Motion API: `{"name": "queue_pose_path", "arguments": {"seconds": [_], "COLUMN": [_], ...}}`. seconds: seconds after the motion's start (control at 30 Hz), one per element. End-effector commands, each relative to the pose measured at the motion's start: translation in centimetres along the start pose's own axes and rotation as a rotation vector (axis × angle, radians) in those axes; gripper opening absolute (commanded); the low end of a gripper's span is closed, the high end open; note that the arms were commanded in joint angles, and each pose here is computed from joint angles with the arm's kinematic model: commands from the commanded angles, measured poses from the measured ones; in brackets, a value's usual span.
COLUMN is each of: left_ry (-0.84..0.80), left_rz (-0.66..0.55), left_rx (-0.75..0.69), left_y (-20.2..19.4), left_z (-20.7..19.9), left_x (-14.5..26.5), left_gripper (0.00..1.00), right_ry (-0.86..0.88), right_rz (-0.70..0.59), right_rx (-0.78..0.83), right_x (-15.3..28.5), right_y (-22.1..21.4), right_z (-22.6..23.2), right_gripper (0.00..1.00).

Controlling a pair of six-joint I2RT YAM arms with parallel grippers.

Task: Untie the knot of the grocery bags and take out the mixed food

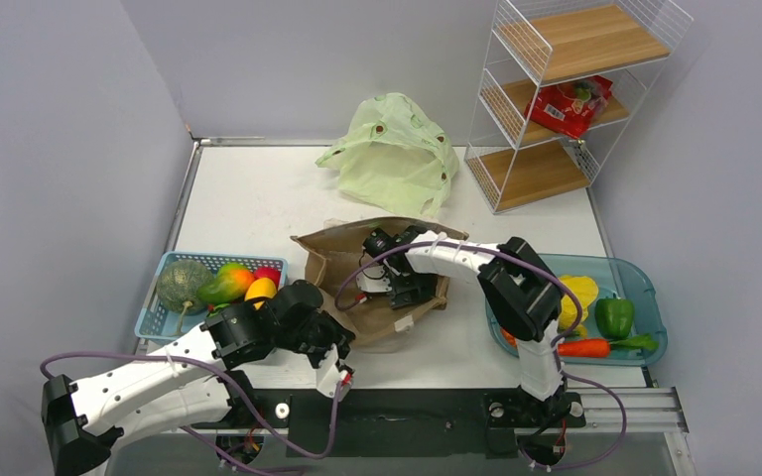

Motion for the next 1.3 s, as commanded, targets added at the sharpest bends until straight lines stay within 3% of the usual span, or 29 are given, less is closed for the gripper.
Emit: {"name": "queue_pose_path", "arguments": {"seconds": [0.0, 0.1, 0.17, 0.27, 0.33, 0.57, 0.77, 1.27], "left_ry": [0.043, 0.047, 0.051, 0.062, 0.07, 0.126, 0.163, 0.264], "left_rz": [-0.085, -0.084, -0.078, -0.065, -0.068, -0.085, -0.111, -0.144], "left_rx": [-0.021, -0.025, -0.024, 0.004, 0.042, 0.136, 0.237, 0.423], "left_y": [1.7, 1.7, 1.6, 1.6, 1.7, 1.9, 2.0, 0.0], "left_z": [1.8, 2.0, 2.1, 2.3, 2.4, 3.6, 4.9, 8.2], "left_x": [0.3, 0.2, 0.2, 0.2, 0.3, 0.4, 0.8, 2.5], "left_gripper": [0.0, 0.0, 0.0, 0.0, 0.0, 0.0, 0.0, 0.0], "right_ry": [0.025, 0.05, 0.055, 0.011, -0.033, -0.107, -0.121, -0.276], "right_rz": [0.118, 0.16, 0.172, 0.107, 0.01, -0.414, -0.644, -1.156], "right_rx": [0.072, 0.112, 0.119, 0.072, 0.02, -0.114, -0.235, -0.787], "right_x": [-1.0, -2.0, -2.3, -0.9, 1.2, 8.2, 11.5, 21.4], "right_y": [-0.6, -0.7, -0.7, -0.4, -0.4, -1.5, -2.4, -5.7], "right_z": [-1.5, -1.5, -1.6, -2.4, -3.2, -4.1, -4.3, -6.5], "right_gripper": [0.68, 0.62, 0.45, 0.06, 0.0, 0.0, 0.0, 0.0]}}
Point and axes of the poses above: each gripper's point midway between its finger pads, its own x axis back along the fingers, its own z axis along the line the jaws close on, y = z × x, the point moved 10 cm from there along x, back along the fingers, and after that the axes turned 8 degrees about x, right-handed, at the moved point
